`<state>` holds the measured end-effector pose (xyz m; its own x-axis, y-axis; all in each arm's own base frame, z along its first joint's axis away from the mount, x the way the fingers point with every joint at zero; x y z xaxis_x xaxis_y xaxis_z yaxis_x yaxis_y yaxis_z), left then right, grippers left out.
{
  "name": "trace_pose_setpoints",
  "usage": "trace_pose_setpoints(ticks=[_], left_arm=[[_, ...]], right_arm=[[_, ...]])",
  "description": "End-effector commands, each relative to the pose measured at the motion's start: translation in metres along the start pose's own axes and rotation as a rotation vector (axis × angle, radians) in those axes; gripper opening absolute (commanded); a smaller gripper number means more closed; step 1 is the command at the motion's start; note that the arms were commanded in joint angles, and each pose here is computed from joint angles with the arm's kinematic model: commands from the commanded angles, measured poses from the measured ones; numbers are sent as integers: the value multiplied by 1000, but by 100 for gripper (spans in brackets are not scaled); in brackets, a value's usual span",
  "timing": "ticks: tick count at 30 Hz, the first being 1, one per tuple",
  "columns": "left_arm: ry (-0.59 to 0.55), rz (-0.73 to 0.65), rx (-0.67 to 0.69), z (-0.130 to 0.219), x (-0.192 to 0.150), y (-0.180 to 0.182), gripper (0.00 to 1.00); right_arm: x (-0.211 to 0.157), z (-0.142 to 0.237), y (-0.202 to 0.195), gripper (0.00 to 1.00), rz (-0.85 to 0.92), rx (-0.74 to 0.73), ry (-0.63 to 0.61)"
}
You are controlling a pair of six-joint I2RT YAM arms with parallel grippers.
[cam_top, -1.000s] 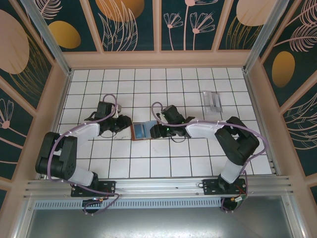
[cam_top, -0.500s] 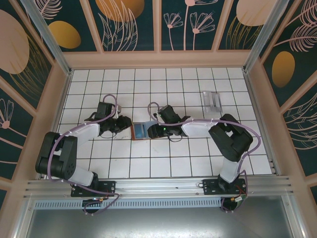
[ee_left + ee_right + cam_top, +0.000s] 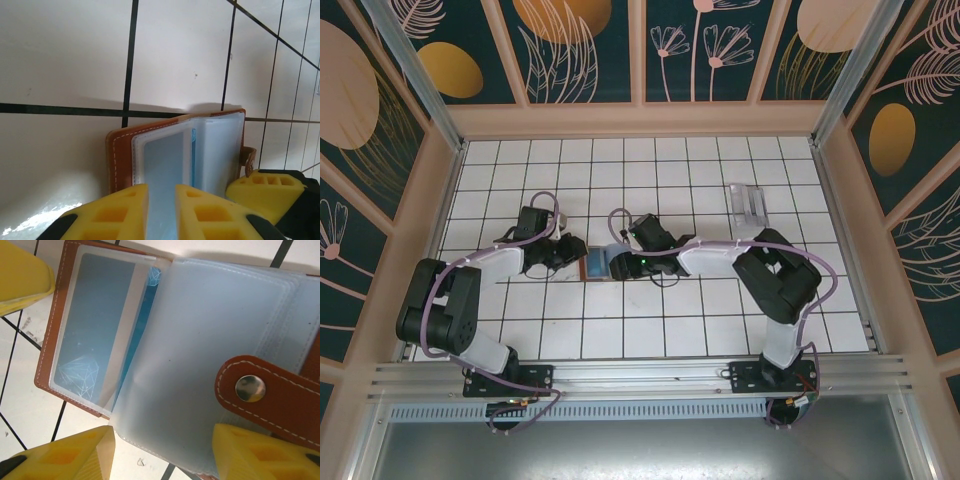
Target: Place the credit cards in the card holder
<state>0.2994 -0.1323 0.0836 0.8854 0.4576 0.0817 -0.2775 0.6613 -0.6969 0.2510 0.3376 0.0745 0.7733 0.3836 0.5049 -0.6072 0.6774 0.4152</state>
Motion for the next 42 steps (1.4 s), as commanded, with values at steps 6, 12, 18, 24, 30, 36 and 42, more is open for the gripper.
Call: trace_pose_setpoints(ticks=[6,12,18,24,30,36,42], left_arm=[[0,9,-2,0,-7,3,22],[-1,9,-4,2,-8,3,23],[-6,6,-11,2,-10,5,23],[19,13,-24,-4,-11,6,24],[9,0,-24,-3,-9,3,25],[13,2,-15,-3,-11,7,24],[12,2,-13,-2,-11,6,24]], right_arm=[[13,-17,14,55,8,81,-47],[26,-18,21,53,16,118,-85],[30,-17,25,50,10,140,-102],[34,-10,29,50,20,149,-122],[47,4,34,50,32,124,-154],[49,25,21,53,-23,-54,-122],[27,17,17,54,-93,-43,-59]])
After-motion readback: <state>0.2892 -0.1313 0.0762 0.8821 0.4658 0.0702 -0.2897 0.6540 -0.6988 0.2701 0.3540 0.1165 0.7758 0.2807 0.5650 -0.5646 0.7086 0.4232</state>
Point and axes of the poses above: each hand's point on the last joint's axis, 136 mm out from that joint toward the fingers, its own z axis back along the fingers, its own y axis along the line the jaws close on, x = y × z, the point moved 5 cm from there along z, back along the fingers, and after that the axes turned 11 degrees about z, right-handed, at the moved point
